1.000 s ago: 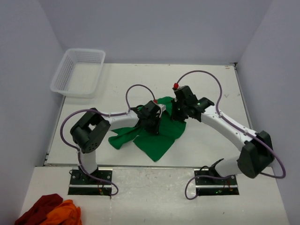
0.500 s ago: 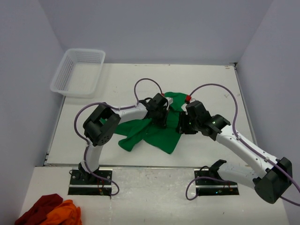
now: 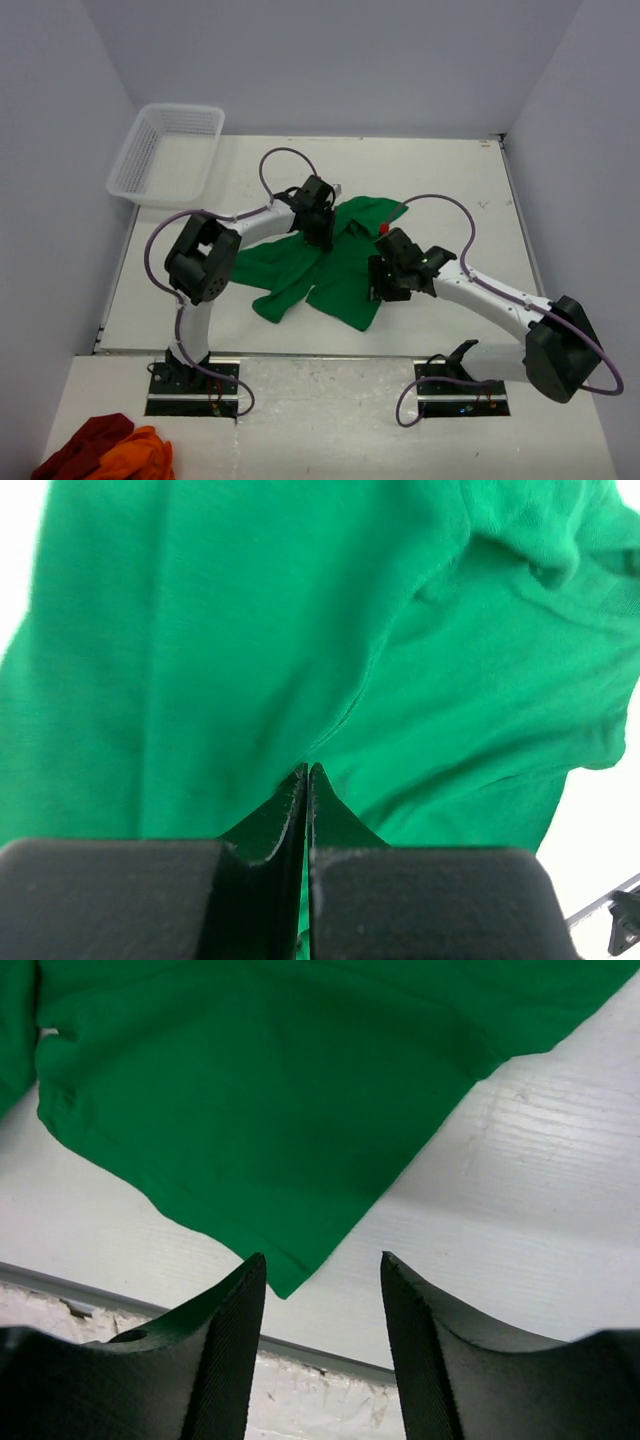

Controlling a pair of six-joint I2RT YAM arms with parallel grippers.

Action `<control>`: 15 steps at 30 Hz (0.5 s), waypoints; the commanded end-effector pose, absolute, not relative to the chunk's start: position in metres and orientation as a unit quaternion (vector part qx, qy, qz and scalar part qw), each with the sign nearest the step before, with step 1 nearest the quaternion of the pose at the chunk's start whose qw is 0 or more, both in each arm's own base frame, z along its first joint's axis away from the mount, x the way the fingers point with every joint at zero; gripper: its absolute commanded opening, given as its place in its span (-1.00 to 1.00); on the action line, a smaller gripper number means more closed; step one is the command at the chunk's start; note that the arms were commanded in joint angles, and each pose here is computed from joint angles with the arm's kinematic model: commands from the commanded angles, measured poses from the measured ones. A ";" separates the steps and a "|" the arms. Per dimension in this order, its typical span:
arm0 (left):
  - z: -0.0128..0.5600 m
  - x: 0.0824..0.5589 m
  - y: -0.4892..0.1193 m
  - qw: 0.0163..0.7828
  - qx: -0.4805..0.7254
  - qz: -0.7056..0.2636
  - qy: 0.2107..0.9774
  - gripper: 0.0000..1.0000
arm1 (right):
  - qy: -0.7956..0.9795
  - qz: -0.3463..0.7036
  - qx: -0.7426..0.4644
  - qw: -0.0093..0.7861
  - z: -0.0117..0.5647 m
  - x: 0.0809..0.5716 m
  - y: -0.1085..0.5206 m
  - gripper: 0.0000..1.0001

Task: Fold and stack the t-shirts
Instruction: Flatten out the tshirt

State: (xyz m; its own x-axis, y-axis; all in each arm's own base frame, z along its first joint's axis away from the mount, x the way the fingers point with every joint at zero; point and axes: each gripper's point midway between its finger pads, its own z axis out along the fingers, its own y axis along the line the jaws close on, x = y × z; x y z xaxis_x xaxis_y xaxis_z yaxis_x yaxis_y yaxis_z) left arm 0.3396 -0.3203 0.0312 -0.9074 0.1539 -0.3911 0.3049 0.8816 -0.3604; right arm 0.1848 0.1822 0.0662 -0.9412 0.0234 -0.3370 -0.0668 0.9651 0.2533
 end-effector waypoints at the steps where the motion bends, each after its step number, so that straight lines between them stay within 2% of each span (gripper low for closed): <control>1: 0.079 0.354 -0.324 0.225 0.132 -0.232 0.937 -1.00 | 0.973 0.147 -0.006 0.179 0.068 0.188 0.198 0.04; 15: 0.162 0.354 -0.304 0.314 0.110 -0.237 0.913 -1.00 | 0.982 0.136 -0.005 0.132 0.031 0.152 0.206 0.06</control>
